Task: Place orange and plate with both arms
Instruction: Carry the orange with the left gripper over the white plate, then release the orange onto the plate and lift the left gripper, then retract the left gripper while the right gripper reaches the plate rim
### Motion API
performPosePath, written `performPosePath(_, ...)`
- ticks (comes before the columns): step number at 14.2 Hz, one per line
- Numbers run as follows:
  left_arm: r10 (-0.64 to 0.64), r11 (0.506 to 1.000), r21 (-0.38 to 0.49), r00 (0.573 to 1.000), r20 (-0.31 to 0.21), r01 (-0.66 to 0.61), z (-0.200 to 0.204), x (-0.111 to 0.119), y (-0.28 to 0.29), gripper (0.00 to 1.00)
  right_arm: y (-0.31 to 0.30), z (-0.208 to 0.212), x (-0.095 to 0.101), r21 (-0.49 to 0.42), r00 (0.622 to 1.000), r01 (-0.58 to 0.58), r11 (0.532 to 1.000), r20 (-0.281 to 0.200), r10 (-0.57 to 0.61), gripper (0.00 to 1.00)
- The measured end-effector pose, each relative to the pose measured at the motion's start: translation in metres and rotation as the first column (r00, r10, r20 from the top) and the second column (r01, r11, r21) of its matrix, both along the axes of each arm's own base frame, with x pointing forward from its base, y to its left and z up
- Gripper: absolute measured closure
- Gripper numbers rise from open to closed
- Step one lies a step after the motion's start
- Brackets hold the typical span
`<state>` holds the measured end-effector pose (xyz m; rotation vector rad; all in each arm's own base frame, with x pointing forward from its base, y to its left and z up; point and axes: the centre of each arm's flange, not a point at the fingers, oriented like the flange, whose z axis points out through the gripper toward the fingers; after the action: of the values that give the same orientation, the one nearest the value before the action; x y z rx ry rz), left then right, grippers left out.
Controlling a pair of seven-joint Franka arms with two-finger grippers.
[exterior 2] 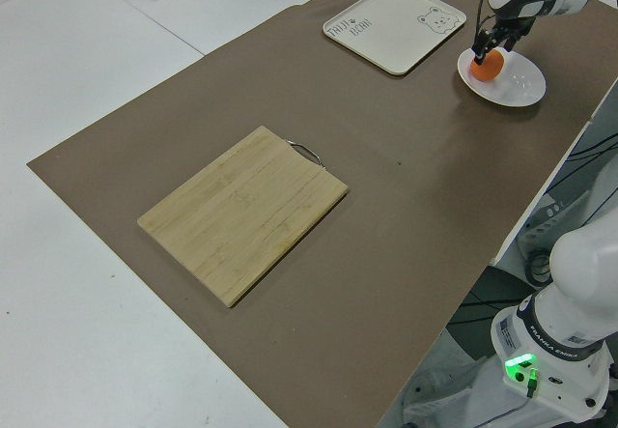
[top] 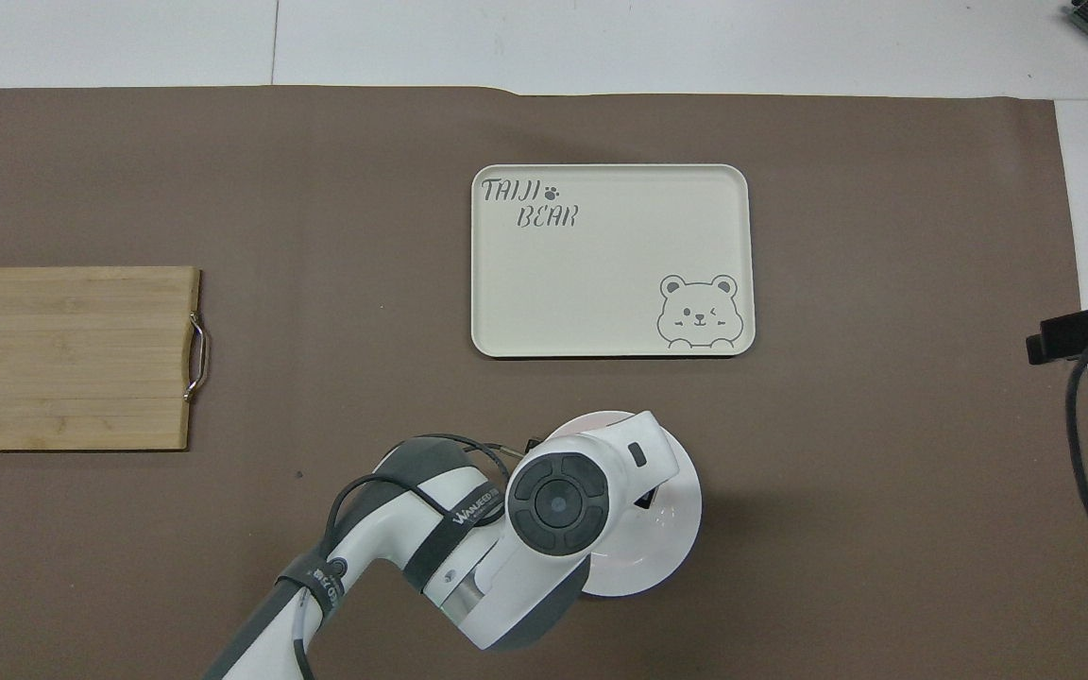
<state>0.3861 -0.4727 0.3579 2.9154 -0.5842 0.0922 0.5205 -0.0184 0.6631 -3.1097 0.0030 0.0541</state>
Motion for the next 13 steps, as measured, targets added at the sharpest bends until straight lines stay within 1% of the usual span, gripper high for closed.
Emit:
performPosePath(3,0.05,0.998,0.04,0.998,-0.035,-0.048,0.013,0.029,0.038,0.0,-0.005,-0.011,-0.008,0.052,1.0,0.017,0.998,-0.027,-0.016,0.0)
performPosePath(5,0.083,0.993,0.089,0.994,-0.066,-0.077,0.02,0.057,0.081,0.05,-0.004,-0.019,-0.012,0.089,0.999,0.022,0.996,-0.043,-0.018,0.0)
performPosePath(6,0.1,0.988,0.122,0.993,-0.069,-0.091,0.02,0.073,0.107,0.05,-0.003,-0.025,-0.011,0.115,0.999,0.025,0.993,-0.046,-0.019,0.0)
performPosePath(8,0.131,0.98,0.16,0.99,-0.056,-0.12,0.021,0.109,0.161,0.05,0.002,-0.044,-0.007,0.177,0.998,0.036,0.984,-0.054,-0.026,0.0)
performPosePath(10,0.145,0.976,0.168,0.989,-0.039,-0.136,0.025,0.14,0.217,0.04,0.01,-0.073,-0.004,0.245,0.997,0.052,0.968,-0.076,-0.034,0.0)
performPosePath(12,0.146,0.977,0.162,0.989,-0.014,-0.142,0.039,0.163,0.275,0.03,0.019,-0.097,-0.003,0.29,0.996,0.052,0.956,-0.09,-0.027,0.0)
performPosePath(13,0.138,0.978,0.155,0.99,0.006,-0.137,0.051,0.171,0.302,0.0,0.023,-0.106,-0.004,0.309,0.996,0.035,0.95,-0.09,-0.007,0.0)
